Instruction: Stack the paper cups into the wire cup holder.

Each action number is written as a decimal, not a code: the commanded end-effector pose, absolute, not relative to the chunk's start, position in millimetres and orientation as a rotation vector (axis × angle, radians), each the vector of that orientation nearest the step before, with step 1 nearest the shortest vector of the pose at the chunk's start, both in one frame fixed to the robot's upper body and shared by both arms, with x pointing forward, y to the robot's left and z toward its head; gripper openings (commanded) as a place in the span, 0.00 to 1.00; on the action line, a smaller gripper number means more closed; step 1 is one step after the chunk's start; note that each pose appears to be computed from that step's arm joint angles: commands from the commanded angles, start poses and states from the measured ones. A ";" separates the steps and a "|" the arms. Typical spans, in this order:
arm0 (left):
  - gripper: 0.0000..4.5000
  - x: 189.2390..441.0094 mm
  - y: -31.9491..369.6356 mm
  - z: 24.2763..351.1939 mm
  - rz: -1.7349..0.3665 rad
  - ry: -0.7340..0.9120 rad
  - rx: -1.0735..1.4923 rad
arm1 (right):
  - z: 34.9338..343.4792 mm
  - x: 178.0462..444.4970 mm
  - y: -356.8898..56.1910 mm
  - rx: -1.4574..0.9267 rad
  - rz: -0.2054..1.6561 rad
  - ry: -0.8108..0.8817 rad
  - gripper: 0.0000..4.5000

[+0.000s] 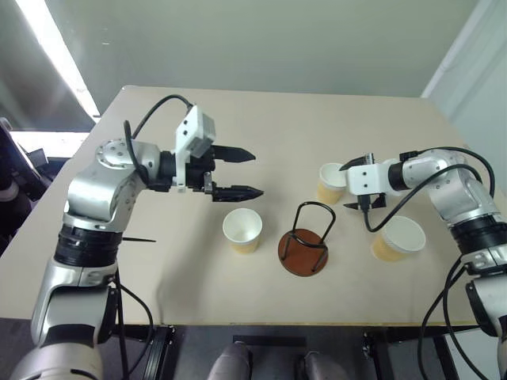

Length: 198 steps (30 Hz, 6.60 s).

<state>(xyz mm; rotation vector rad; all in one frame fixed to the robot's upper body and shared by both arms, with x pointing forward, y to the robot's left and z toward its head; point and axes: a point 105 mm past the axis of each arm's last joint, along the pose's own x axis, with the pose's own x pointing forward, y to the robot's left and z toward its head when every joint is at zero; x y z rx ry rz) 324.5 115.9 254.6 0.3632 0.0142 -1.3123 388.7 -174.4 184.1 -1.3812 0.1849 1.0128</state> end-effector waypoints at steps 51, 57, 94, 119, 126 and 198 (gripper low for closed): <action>1.00 322.4 102.5 258.5 -1.356 -0.030 0.398 | 302.9 228.2 -87.9 -1.151 1.403 -0.054 0.01; 1.00 322.4 101.6 259.0 -1.361 -0.032 0.402 | 284.1 231.9 -94.4 -1.235 1.401 0.014 0.01; 1.00 325.2 101.9 261.3 -1.344 -0.054 0.409 | 266.6 248.3 -116.7 -1.146 1.249 0.038 0.89; 1.00 316.8 100.7 254.8 -1.434 -0.041 0.485 | 200.3 258.8 -226.9 -1.217 0.949 0.492 0.89; 1.00 305.5 111.5 255.8 -1.475 -0.027 0.598 | 191.0 262.7 -225.5 -1.223 0.988 0.505 0.89; 1.00 277.0 119.9 312.8 -1.492 -0.139 0.510 | 266.0 231.5 -109.8 -1.266 1.420 0.111 0.01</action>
